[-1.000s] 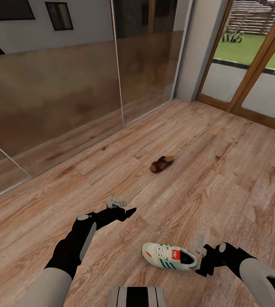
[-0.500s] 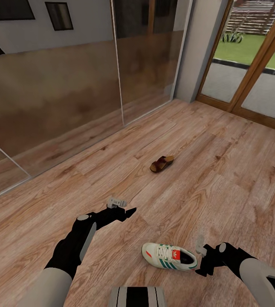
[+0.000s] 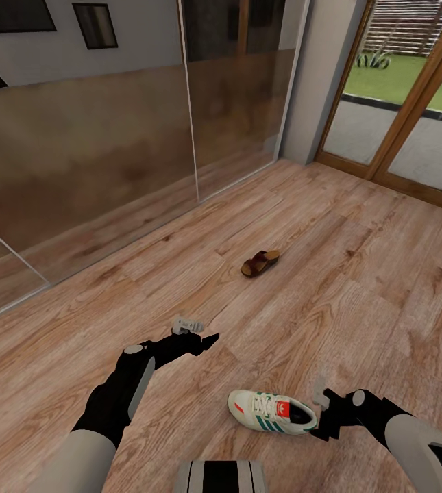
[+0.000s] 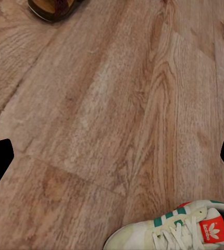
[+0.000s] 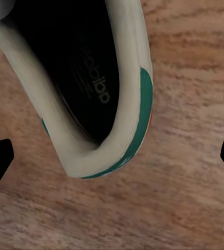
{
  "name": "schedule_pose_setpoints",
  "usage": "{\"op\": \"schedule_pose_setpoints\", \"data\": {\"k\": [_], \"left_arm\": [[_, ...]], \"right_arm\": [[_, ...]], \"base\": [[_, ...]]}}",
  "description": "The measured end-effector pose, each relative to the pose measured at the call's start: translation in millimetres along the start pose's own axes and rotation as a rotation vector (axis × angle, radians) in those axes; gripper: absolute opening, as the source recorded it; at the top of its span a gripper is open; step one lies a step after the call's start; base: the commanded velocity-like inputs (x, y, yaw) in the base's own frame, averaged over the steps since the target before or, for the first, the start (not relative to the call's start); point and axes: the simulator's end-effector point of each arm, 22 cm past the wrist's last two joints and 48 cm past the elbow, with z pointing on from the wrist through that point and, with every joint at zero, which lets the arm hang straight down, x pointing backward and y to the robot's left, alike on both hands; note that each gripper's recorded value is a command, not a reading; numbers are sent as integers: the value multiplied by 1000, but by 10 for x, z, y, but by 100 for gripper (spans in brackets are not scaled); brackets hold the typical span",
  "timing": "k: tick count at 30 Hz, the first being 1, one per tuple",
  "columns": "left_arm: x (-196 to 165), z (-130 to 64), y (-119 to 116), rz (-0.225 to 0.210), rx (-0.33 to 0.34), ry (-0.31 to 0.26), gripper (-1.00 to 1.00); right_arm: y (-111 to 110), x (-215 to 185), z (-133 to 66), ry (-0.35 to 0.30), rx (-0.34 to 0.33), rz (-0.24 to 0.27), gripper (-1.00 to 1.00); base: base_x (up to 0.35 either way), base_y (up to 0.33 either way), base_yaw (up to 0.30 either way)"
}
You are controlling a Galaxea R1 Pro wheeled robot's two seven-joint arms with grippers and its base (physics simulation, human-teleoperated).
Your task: Pick up the two gym shoes and the two sandals from the corridor floor and place them onto the hallstand (shoe rack) in the corridor, making sure they are on the rack and not on the floor. Arrange them so the two gym shoes are next to each other and the two sandals are next to each other.
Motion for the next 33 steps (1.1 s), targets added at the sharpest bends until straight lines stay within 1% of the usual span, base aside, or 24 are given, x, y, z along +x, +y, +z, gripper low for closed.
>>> {"op": "schedule_pose_setpoints", "data": {"k": [4,10,15,20,33], "left_arm": [[0,0,1,0,0,0,100],[0,0,0,0,0,0,100],[0,0,-1,0,0,0,100],[114,48,40,-13,0,16,100],[147,61,51,-18,0,21,100]], "right_arm": [[3,-33,0,-16,0,-11,100],[3,-39,0,-18,-1,-12,100],[4,-39,0,-18,-1,-13,100],[58,24,82,-8,-18,-7,100],[74,42,103,-5,-22,-5,100]], "base": [[0,0,0],[0,0,0],[0,0,0],[0,0,0],[0,0,0]]}}
